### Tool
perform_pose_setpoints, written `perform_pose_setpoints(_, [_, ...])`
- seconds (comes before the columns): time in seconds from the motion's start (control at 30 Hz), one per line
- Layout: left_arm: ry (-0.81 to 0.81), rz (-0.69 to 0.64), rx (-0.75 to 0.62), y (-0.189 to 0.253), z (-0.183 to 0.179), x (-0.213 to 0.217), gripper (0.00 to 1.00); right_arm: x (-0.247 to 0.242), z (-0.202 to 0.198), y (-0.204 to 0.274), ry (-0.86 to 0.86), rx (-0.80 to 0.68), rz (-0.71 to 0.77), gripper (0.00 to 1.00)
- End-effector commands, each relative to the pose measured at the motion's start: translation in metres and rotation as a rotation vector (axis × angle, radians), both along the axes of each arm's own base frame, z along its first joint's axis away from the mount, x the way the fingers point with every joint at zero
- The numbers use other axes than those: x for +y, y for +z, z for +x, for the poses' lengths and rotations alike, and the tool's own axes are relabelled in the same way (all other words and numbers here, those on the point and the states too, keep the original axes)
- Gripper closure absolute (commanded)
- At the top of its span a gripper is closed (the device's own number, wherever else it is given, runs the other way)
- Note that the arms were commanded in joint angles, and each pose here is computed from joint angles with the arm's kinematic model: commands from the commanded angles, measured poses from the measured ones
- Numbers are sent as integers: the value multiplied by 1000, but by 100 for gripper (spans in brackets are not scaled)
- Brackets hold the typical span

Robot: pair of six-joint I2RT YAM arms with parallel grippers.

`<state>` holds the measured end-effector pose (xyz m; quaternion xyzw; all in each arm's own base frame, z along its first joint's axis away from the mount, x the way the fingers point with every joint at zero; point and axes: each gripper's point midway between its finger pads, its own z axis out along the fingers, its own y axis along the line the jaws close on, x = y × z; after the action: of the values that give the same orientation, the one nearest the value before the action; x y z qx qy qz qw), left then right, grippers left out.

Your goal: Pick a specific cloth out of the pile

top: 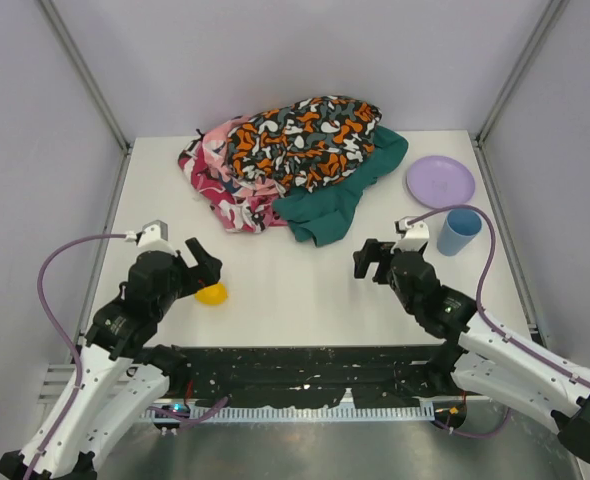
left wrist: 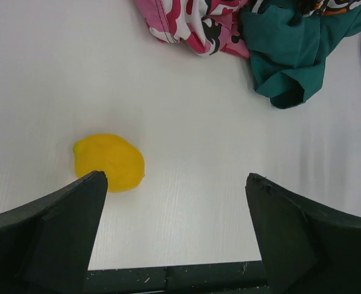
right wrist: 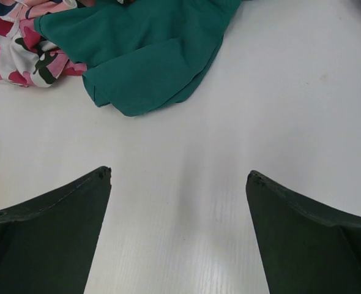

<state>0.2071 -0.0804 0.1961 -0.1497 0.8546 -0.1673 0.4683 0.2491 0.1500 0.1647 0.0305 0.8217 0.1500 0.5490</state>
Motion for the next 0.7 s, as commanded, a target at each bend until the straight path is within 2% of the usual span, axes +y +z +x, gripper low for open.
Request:
perform_pose_setpoints(0.0, [6, -5, -50, 16, 8, 0, 0, 11, 11, 40, 80, -139, -48, 5])
perform_pose_setpoints(0.07, [5, -1, -47, 14, 8, 0, 0, 31, 11, 59, 246, -230, -133, 5])
perform_pose_setpoints(0.1, [11, 3, -45, 14, 9, 1, 0, 40, 16, 76, 318, -321, -209, 5])
perform_pose_setpoints(0.13, [11, 7, -43, 13, 9, 1, 0, 56, 11, 79, 446, -363, -261, 5])
perform_pose_setpoints(0.17, [11, 11, -41, 12, 10, 1, 0, 64, 17, 82, 529, -406, -403, 5])
perform_pose_setpoints(0.2, [12, 19, -35, 11, 10, 2, 0, 79, 17, 99, 618, -462, -444, 5])
perform_pose_setpoints(0.23, [15, 25, -29, 9, 11, 2, 0, 83, 24, 79, 706, -447, -608, 5])
perform_pose_setpoints(0.27, [18, 29, -26, 8, 11, 3, 0, 93, 32, 96, 728, -484, -638, 5])
perform_pose_setpoints(0.3, [18, 35, -25, 8, 12, 3, 0, 101, 43, 72, 799, -434, -747, 5])
perform_pose_setpoints(0.33, [19, 42, -21, 7, 12, 4, 0, 109, 53, 93, 798, -459, -770, 5])
perform_pose_setpoints(0.37, [25, 49, -14, 5, 13, 5, 0, 116, 60, 67, 877, -386, -857, 5])
perform_pose_setpoints(0.4, [28, 51, -14, 5, 13, 5, 0, 132, 59, 78, 948, -417, -841, 5])
perform_pose_setpoints(0.43, [28, 53, -9, 4, 14, 5, 0, 137, 61, 49, 1062, -362, -923, 5])
perform_pose_setpoints(0.5, [29, 56, -6, 2, 15, 5, 0, 158, 65, 29, 1207, -404, -981, 5])
perform_pose_setpoints(0.57, [33, 62, 2, -2, 19, 4, 0, 170, 81, 10, 1238, -402, -1036, 5])
perform_pose_setpoints(0.6, [34, 68, 6, -3, 20, 4, 0, 177, 90, 15, 1239, -414, -1055, 5])
perform_pose_setpoints(0.63, [36, 74, 15, -4, 21, 4, 0, 177, 94, -11, 1279, -339, -1082, 5])
perform_pose_setpoints(0.67, [37, 82, 23, -5, 22, 4, 0, 178, 98, -7, 1308, -322, -1115, 5])
